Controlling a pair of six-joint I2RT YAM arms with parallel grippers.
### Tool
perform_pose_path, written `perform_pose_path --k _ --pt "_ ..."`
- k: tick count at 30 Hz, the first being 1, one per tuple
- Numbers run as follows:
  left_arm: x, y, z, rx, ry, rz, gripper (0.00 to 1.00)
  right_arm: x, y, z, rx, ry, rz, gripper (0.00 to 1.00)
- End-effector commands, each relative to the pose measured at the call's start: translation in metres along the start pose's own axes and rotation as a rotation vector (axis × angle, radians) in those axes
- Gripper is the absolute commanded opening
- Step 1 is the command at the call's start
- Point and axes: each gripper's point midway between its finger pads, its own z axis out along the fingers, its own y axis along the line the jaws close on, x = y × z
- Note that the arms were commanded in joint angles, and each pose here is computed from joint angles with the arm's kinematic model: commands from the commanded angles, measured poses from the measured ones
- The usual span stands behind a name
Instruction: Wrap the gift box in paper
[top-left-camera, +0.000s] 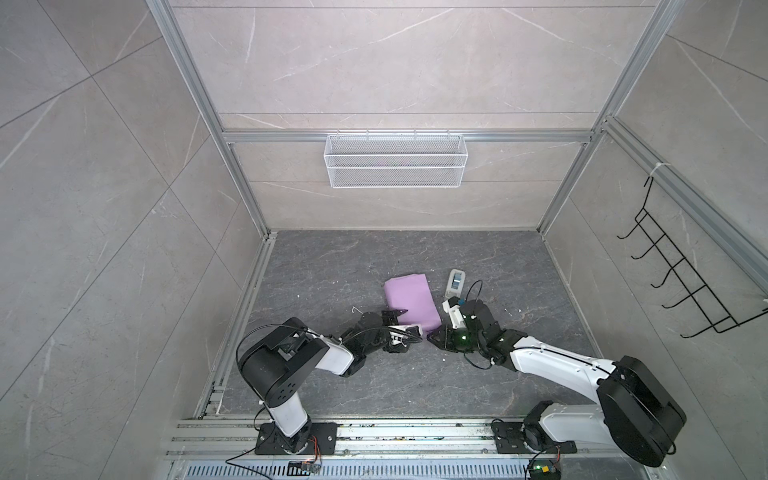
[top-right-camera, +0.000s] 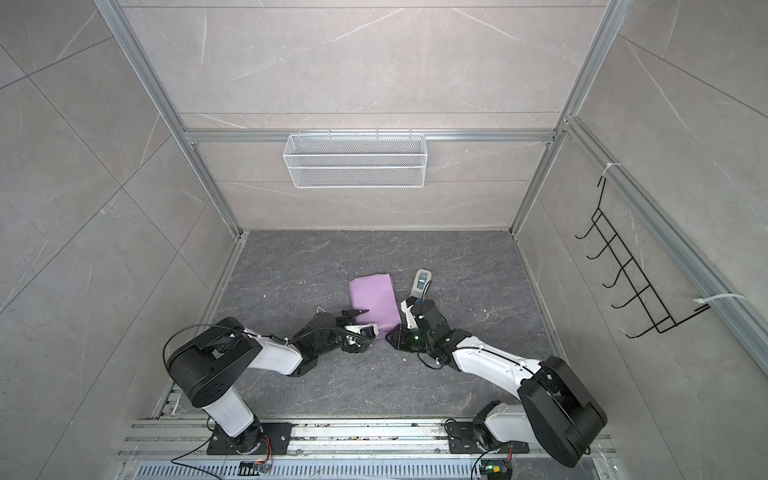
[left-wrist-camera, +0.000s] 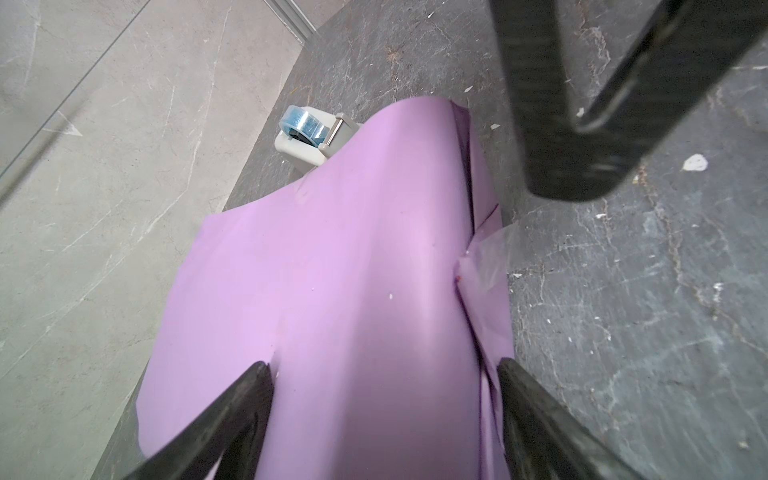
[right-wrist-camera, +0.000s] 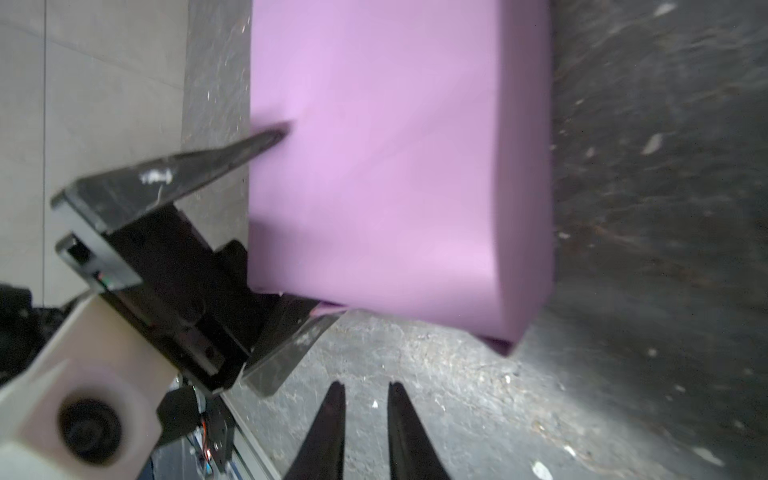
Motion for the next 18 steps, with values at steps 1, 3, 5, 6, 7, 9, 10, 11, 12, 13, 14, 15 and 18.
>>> perform_pose_path --k 1,3,5,6,7,9,10,11,12,13,14,15,18 --pt "0.013 -0.004 0.003 0.015 0.045 -0.047 0.84 -0.007 0.015 0.009 -0.032 -0.005 -0.033 0.12" --pt "0.013 -0.004 0.003 0.015 0.045 -0.046 0.84 -0.009 0.017 0.014 -0.04 -0.004 -0.03 0.09" --pt "0.013 -0.004 0.003 0.015 0.044 -0.046 0.84 -0.011 0.021 0.019 -0.05 -0.006 -0.027 0.07" --pt "0.013 -0.004 0.003 0.016 0.046 -0.047 0.84 -0.012 0.022 0.021 -0.052 -0.005 -0.025 0.06" --pt "0.013 -0.003 0.003 0.014 0.044 -0.047 0.84 -0.012 0.023 0.023 -0.055 -0.002 -0.025 0.06" --pt "0.013 -0.004 0.003 0.016 0.044 -0.046 0.84 -0.014 0.024 0.027 -0.062 -0.002 -0.019 0.05" --pt "0.013 -0.004 0.003 0.015 0.045 -0.046 0.84 -0.014 0.025 0.029 -0.063 -0.001 -0.016 0.05" --pt "0.013 -0.003 0.003 0.013 0.043 -0.047 0.84 -0.015 0.025 0.03 -0.062 0.0 -0.015 0.05" --pt "0.013 -0.003 0.003 0.014 0.044 -0.046 0.84 -0.017 0.025 0.031 -0.061 -0.004 -0.015 0.05" --pt "0.013 -0.003 0.003 0.014 0.044 -0.046 0.84 -0.018 0.025 0.032 -0.061 -0.007 -0.014 0.05" --pt "0.013 -0.003 0.003 0.014 0.044 -0.046 0.84 -0.019 0.026 0.032 -0.062 -0.01 -0.015 0.05" --pt "0.012 -0.004 0.003 0.016 0.042 -0.047 0.84 -0.021 0.027 0.032 -0.061 -0.014 -0.013 0.04" --pt "0.013 -0.004 0.003 0.017 0.042 -0.049 0.84 -0.023 0.028 0.031 -0.062 -0.025 -0.01 0.03"
